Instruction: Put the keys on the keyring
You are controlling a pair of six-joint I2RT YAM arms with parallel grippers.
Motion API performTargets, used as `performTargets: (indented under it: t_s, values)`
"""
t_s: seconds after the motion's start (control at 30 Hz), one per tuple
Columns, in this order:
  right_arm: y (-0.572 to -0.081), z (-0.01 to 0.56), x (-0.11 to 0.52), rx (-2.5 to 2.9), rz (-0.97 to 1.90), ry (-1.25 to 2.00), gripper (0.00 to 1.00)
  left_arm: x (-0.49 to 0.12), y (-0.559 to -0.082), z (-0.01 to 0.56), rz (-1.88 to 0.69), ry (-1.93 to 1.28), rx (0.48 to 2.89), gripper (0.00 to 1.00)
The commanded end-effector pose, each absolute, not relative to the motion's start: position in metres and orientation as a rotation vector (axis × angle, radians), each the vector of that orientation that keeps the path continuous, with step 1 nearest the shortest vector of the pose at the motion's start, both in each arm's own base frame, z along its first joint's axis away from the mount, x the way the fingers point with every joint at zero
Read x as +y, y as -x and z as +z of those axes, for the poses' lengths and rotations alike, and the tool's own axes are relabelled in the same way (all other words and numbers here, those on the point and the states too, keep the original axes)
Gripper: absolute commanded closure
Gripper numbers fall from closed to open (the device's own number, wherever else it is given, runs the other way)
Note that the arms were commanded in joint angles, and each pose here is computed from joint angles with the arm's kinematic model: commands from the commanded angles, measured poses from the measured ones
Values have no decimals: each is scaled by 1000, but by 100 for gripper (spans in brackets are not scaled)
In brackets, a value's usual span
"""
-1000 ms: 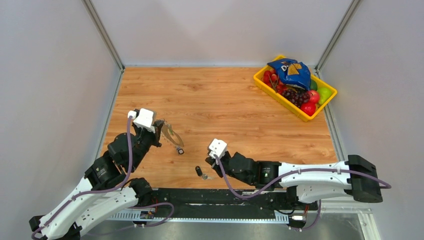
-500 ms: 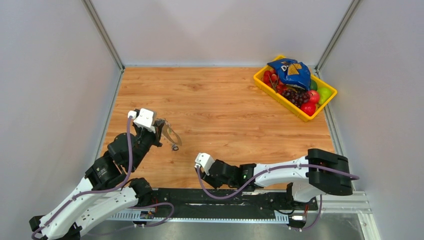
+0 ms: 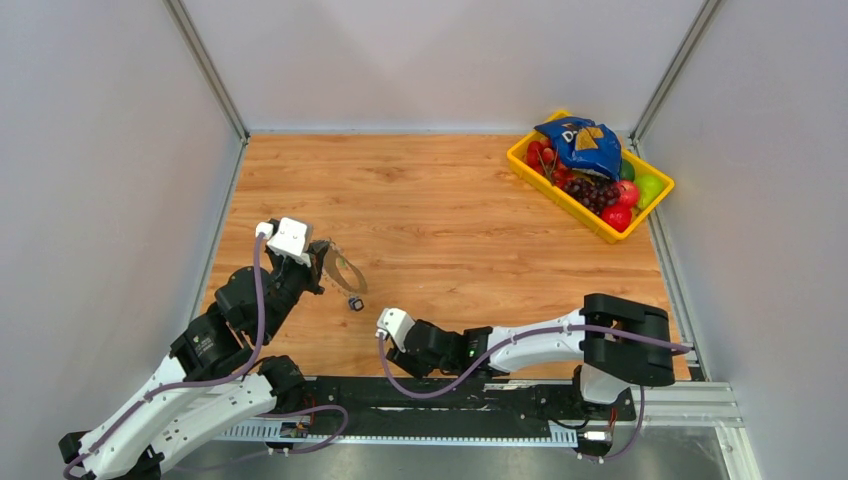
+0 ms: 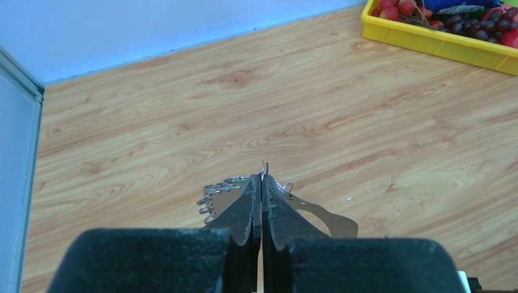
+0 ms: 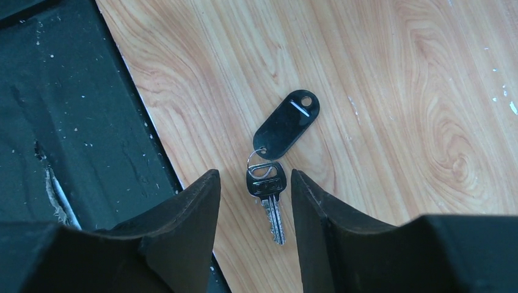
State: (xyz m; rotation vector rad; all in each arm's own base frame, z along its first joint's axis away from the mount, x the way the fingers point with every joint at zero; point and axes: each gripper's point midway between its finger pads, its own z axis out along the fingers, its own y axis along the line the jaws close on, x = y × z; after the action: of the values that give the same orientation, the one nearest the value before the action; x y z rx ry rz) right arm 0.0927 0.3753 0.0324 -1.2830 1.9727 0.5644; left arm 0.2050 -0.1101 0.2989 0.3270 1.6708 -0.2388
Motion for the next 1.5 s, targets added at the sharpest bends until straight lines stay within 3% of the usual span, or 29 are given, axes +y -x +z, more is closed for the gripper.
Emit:
performTargets:
  t_s: [0.0, 0.8, 0.9, 1.2, 1.47]
  values:
    - [-101, 50, 398, 1925, 636, 1224, 50, -109, -206, 317, -261, -293, 1608, 100]
    - [-102, 21, 389, 2006, 646, 1250, 62, -111, -208, 314, -250, -306, 1614, 100]
    - [-104, 18, 388, 2010, 627, 1246, 68, -111, -208, 313, -248, -306, 1616, 100]
    - [-104, 24, 384, 2008, 628, 1236, 100, -111, -209, 312, -241, -304, 1619, 100]
    - [-106, 62, 377, 1951, 657, 1191, 100, -112, -208, 312, -254, -310, 1618, 100]
